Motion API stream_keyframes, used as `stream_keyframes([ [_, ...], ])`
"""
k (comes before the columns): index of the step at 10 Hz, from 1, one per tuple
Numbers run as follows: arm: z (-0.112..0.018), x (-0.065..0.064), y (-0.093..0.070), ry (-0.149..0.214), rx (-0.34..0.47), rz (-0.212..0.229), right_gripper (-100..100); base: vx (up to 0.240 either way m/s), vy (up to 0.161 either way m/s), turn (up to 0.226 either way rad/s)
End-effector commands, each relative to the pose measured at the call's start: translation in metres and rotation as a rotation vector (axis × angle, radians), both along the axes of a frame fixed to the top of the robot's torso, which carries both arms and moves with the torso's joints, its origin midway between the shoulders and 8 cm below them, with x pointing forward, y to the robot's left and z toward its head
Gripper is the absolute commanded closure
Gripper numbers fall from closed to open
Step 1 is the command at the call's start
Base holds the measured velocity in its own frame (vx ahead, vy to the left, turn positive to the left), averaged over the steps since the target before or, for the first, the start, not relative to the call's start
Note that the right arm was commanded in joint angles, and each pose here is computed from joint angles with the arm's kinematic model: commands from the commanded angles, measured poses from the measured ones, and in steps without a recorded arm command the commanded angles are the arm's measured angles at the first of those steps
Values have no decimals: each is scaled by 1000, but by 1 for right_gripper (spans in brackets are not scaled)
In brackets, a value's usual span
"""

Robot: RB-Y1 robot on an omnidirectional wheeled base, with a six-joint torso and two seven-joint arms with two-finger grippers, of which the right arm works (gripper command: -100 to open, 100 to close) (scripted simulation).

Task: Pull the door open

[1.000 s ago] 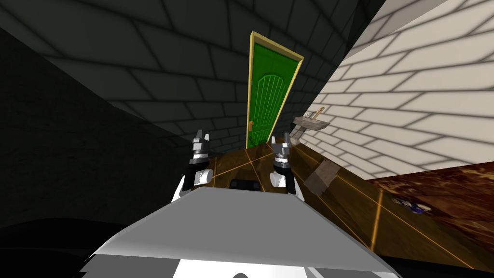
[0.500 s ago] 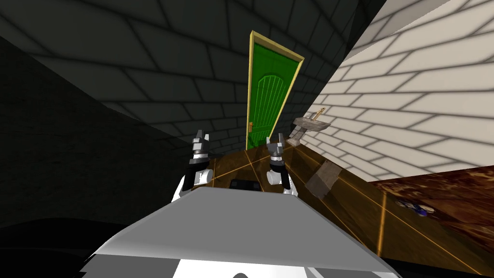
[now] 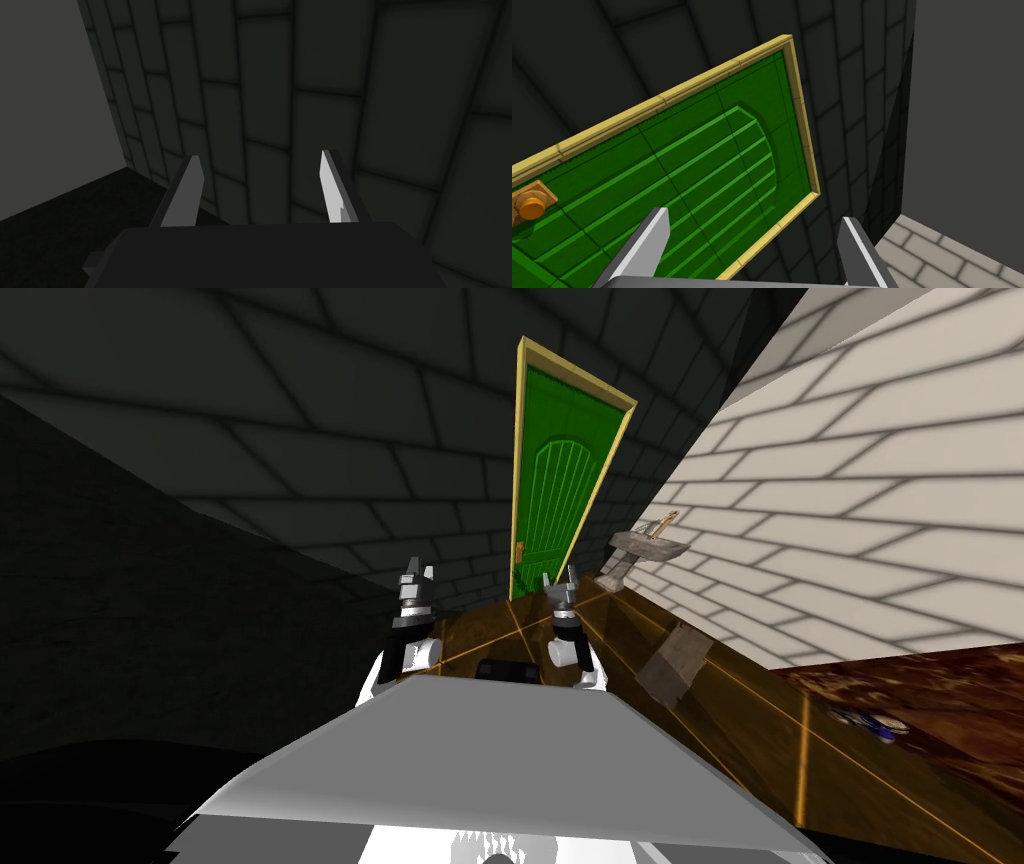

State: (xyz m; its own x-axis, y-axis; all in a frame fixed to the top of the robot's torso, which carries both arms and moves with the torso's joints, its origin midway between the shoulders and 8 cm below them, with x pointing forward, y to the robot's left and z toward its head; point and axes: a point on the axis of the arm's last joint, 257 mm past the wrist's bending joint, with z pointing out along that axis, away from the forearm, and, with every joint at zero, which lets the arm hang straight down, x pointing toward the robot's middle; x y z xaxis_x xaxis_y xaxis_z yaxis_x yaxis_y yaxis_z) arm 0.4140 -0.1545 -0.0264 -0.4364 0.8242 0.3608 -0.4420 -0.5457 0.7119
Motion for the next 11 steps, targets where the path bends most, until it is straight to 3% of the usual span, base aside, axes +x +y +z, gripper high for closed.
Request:
stream_keyframes([
  [1, -11, 6, 8, 25, 38, 52, -100, 101, 1, -1],
  [11, -67, 37, 60, 203, 249, 343, -100, 101, -2, -3],
])
